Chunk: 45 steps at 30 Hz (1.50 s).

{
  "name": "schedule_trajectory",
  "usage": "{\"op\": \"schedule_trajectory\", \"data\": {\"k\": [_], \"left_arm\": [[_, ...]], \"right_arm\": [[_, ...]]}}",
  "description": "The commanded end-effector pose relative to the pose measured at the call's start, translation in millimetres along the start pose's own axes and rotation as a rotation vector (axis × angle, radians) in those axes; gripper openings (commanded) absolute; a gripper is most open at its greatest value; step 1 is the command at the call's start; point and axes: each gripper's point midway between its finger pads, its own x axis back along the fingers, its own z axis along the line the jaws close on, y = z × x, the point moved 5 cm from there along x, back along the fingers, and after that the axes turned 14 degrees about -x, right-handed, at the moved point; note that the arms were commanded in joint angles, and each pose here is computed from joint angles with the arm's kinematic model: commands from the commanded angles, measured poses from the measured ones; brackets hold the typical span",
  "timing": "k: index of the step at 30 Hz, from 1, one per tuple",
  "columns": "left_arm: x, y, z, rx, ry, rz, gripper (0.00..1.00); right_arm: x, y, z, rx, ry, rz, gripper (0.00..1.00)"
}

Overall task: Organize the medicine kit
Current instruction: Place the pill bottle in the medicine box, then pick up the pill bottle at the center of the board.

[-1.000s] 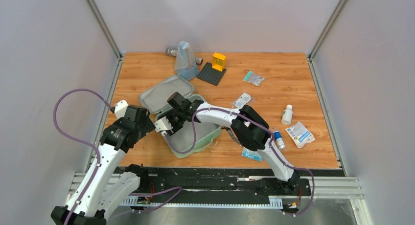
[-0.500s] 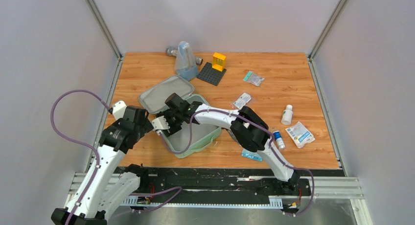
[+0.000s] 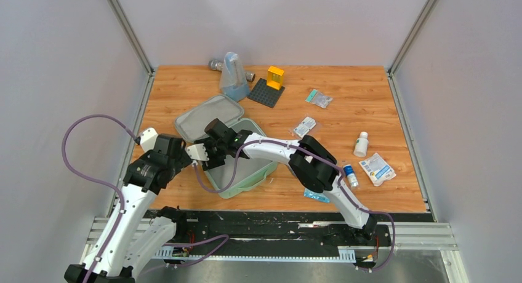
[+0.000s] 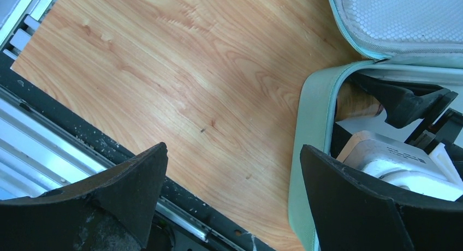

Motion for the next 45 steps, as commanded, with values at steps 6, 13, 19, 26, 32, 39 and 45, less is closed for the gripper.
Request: {"op": "schedule_trajectory", "data": {"k": [6,13,19,26,32,39,45], "left_arm": [[2,5,-9,0.074,-0.056,-0.027,1.0],[8,9,-6,0.106,-0.063,-0.06,1.0],[14,13,-3,0.129,-0.083,-0.098,1.0],[14,17,-10,0.096,-0.13,-0.113,1.0],[12,20,-23,0.058,-0.201,-0.106,1.0],[7,18,-38,0.02,-0.271,-0.08,1.0],[5,18,-44,0.005,-0.292,-0.064,1.0]], "right_arm": [[39,85,-18,0.028,-0.143,-0.221,0.64],[73,96,-19,0.033,-0.208,-0.265,0.65],[114,83,-17,-0.014,-0.319,-0.236,0.65],[214,68,-23,-0.186,-0.592,-0.313,0.66],[324,-33,-36,-0.662,-1.019,-0.293,0.75],[441,-168,-13,-1.448,-1.536,-0.295,0.93],[470,-243,12,-1.923,-1.574,-0.272,0.95]]}}
